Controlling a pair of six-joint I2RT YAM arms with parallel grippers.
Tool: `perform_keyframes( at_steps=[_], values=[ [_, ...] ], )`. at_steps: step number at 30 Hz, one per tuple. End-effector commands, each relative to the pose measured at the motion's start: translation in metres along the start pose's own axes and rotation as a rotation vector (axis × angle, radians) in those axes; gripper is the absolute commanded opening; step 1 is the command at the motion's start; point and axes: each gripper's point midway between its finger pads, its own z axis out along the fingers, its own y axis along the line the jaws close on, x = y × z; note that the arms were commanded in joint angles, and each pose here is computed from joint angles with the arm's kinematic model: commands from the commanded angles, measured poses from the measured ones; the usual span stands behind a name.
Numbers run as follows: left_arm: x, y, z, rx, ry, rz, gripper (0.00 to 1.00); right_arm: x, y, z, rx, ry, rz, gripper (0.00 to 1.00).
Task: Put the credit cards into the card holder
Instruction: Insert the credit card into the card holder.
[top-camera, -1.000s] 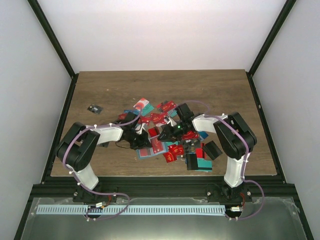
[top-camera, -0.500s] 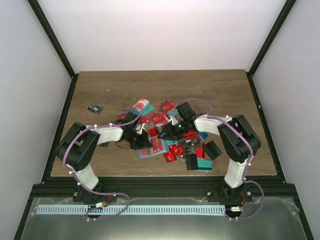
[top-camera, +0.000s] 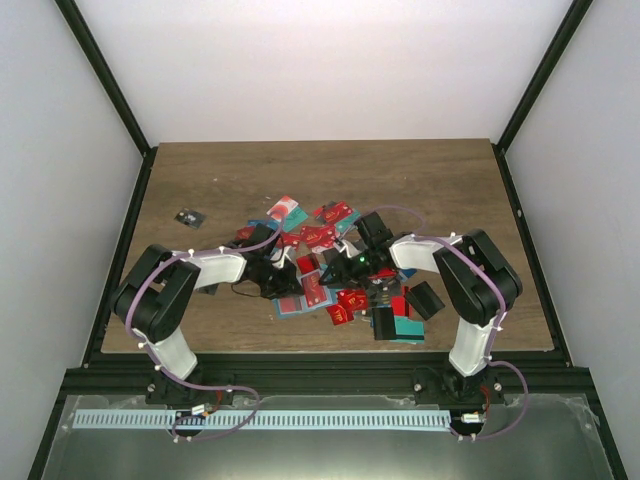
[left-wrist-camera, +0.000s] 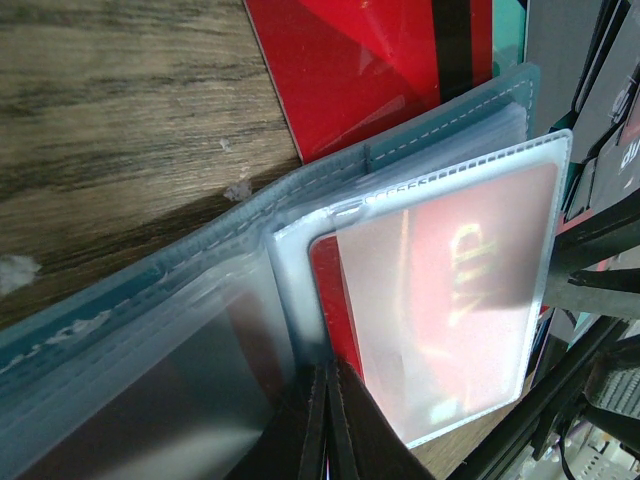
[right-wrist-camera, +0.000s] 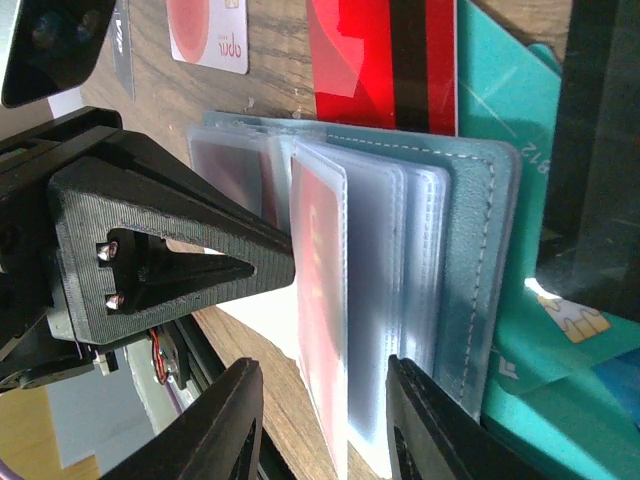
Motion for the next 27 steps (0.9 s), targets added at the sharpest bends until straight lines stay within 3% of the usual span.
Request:
perform_keyframes(
  at_steps=[1,27],
  values=[
    [0.021,0.041,0.016,-0.146,0.053,-0.043,0.04,-0.001,0.012,0.0,-0.033,-0.002,-0.03,0.36],
    [0.017,0.039,0.019,-0.14,0.056,-0.033,0.04,0.004,0.018,0.01,-0.084,0.048,-0.034,0.33]
  ],
)
